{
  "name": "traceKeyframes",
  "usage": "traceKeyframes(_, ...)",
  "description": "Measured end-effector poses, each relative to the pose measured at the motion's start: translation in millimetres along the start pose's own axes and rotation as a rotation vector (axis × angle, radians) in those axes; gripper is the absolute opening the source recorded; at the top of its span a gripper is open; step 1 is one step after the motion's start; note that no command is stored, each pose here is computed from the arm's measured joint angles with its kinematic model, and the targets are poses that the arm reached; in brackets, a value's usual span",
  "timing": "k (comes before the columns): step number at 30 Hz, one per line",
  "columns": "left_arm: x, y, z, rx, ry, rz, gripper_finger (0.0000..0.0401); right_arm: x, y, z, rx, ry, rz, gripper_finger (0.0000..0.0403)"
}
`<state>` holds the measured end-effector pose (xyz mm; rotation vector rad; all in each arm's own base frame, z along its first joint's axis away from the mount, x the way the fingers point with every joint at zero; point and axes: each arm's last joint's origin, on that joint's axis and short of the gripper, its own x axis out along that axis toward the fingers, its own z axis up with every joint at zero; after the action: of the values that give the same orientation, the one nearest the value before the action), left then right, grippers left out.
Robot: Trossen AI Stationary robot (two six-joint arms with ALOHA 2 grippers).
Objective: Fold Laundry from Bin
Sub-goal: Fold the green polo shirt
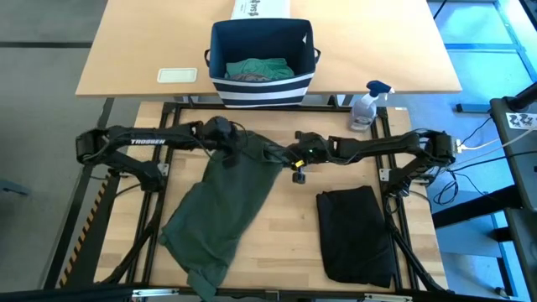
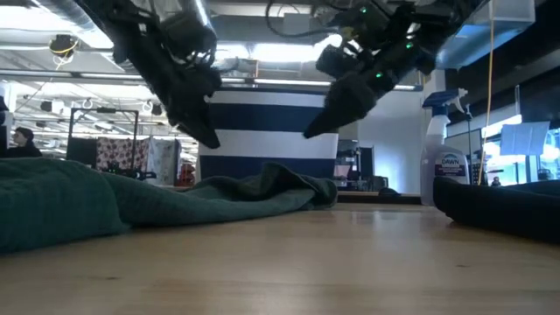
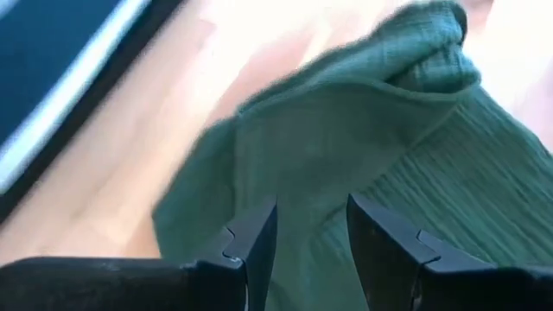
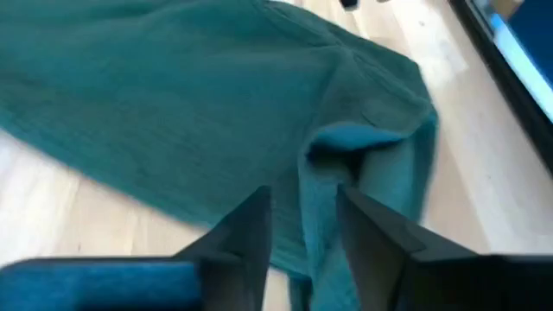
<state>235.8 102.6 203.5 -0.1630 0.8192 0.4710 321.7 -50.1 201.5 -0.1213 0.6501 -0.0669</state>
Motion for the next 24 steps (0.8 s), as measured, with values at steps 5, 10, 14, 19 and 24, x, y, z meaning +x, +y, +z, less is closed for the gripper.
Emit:
traceKeyframes(5, 14.9, 18.1, -2.6, -0.073, 0.031, -0.107, 0.0135, 15.5, 0.7, -5.0, 0.006, -0.015, -0.001, 0.0186)
traceKeyframes(10, 33.6, 43.2, -4.9, -0.155, 0.041, -0.147, 0.0135, 18.0, 0.1, -5.1, 0.025, -0.022, -0.019, 0.0218)
traceKeyframes(14, 49.2, 60.7, -1.1, -0.178, 0.068, -0.178, 0.0144, 18.1, -0.4, -2.9, 0.025, -0.046, -0.025, 0.0222)
traceKeyframes(19, 70.7, 73.1, 9.0, -0.179, 0.096, -0.174, 0.0178, 17.9, -1.1, -0.1, 0.024, -0.075, -0.031, 0.0221)
traceKeyframes(24, 89.6, 75.8, 12.5, -0.187, 0.175, -0.223, 0.0209, 17.9, -1.8, -0.6, 0.025, -0.068, -0.053, 0.0220)
